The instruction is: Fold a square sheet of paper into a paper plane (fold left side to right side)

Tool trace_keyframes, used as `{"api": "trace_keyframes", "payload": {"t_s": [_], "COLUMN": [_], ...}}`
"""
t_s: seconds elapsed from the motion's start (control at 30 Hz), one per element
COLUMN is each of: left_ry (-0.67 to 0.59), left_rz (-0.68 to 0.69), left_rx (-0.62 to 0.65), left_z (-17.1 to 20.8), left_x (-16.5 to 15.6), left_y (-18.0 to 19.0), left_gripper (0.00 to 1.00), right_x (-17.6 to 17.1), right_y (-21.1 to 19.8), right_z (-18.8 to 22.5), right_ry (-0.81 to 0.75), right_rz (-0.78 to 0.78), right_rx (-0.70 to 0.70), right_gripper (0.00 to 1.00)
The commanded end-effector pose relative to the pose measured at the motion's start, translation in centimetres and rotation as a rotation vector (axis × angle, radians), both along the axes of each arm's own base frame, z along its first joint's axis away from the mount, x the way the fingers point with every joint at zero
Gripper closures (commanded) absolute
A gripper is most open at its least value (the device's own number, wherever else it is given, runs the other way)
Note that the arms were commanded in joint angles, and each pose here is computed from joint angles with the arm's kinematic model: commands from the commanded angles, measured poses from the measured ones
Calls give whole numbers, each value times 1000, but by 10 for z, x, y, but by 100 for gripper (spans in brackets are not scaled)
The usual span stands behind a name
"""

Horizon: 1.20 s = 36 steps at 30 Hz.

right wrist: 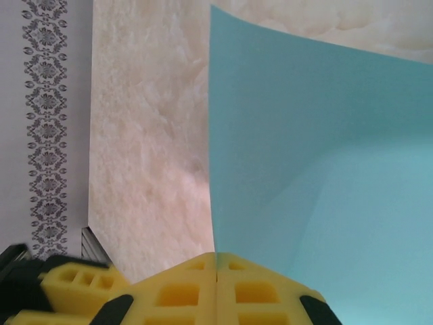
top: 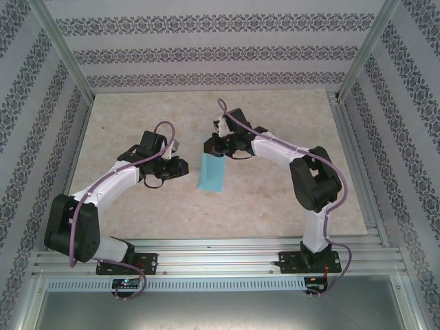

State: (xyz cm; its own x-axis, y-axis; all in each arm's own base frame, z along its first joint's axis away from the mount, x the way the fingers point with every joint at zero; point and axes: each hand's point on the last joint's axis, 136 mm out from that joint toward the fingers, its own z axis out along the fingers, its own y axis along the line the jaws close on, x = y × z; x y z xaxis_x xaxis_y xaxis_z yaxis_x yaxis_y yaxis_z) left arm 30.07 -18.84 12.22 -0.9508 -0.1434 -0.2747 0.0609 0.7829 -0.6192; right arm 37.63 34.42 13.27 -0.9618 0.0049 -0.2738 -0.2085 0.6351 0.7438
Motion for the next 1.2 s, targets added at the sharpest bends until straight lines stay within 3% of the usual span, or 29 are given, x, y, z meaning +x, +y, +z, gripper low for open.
{"api": "trace_keyframes", "payload": {"t_s": [0.0, 0.2, 0.33, 0.9, 1.17], "left_ry": [-76, -82, -83, -52, -34], "left_rz": [6, 7, 6, -14, -20], "left_rx": [21, 15, 15, 9, -1], "left_z": [20, 25, 25, 12, 2], "left_x": [10, 11, 12, 8, 11], "left_y": [7, 6, 6, 3, 0], "left_gripper": [77, 77, 77, 77, 77], "right_x": [-10, -30, -34, -2, 9], "right_y": [-45, -98, -106, -8, 9], "right_z": [69, 113, 109, 16, -15], "right_ry": [-126, -194, -180, 6, 54], "right_rz": [-41, -118, -119, -25, -35], "right_rx": [-16, -66, -98, -3, 9], "right_gripper": [100, 100, 100, 100, 95]}}
